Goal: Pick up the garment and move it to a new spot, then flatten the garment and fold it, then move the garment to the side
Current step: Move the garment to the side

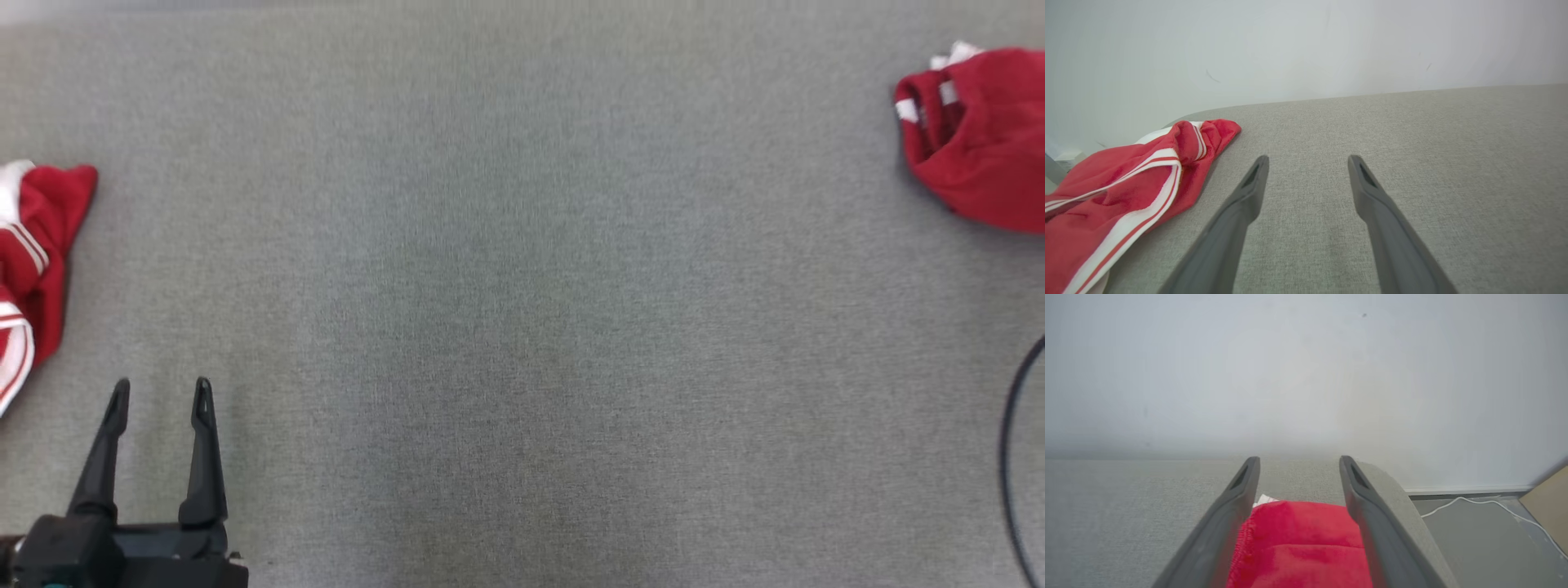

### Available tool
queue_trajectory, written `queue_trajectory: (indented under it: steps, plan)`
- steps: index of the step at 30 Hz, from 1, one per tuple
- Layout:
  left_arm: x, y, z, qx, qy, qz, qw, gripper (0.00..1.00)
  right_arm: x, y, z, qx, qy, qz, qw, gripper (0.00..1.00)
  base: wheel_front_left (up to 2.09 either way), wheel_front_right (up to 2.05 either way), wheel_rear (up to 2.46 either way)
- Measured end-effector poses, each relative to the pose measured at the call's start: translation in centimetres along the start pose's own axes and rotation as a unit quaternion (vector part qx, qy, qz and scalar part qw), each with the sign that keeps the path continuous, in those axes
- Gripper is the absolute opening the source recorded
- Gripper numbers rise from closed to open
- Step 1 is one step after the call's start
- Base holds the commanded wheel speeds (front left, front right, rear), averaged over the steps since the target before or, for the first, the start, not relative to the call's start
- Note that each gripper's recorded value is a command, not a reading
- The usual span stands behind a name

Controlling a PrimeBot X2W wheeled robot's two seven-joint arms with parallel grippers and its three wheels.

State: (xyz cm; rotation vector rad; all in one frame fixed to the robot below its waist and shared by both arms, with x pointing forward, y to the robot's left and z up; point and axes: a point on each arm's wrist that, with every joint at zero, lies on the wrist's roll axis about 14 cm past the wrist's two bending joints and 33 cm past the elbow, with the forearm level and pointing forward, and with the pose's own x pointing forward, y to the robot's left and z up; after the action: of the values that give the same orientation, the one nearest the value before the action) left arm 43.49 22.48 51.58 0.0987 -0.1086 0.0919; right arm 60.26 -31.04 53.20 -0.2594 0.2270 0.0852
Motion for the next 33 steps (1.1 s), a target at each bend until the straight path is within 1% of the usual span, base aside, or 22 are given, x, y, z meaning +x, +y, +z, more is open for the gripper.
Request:
queue_trajectory:
  steps: [5,7,10,12,18,26,30,33]
  plan:
    - [-0.8,0.0,0.6,-0.011,-0.008,0.006,1.0,1.0,-1.1,2.1,2.5,0.059,-0.053,0.014,0.997,1.0,0.0,0.0,0.0]
    - [-1.1,-0.1,1.0,-0.016,-0.013,0.007,1.0,1.0,-1.7,3.1,3.3,0.074,-0.067,0.022,0.995,1.0,0.0,0.0,0.0]
    - [-1.4,-0.3,1.5,-0.023,-0.02,0.006,1.0,1.0,-2.6,4.1,6.2,0.096,-0.111,0.035,0.989,1.0,0.0,0.0,0.0]
    - [-1.7,-0.4,2.0,-0.026,-0.025,0.006,0.999,1.0,-3.5,4.8,7.0,0.103,-0.129,0.043,0.985,1.0,0.0,0.0,0.0]
    - [-2.9,-0.9,3.4,-0.031,-0.041,-0.005,0.999,1.0,-6.5,6.9,7.2,0.138,-0.165,0.059,0.975,1.0,0.0,0.0,0.0]
    - [-4.6,-0.3,5.2,-0.036,-0.061,0.0,0.998,1.0,-10.4,9.6,4.6,0.165,-0.18,0.058,0.968,1.0,0.0,0.0,0.0]
    - [-5.7,-0.2,5.9,-0.039,-0.069,0.002,0.997,1.0,-12.5,11.5,2.9,0.164,-0.176,0.062,0.969,1.0,0.0,0.0,0.0]
    - [-6.4,0.1,6.3,-0.044,-0.074,0.006,0.996,1.0,-14.0,13.2,2.4,0.146,-0.179,0.073,0.97,1.0,0.0,0.0,0.0]
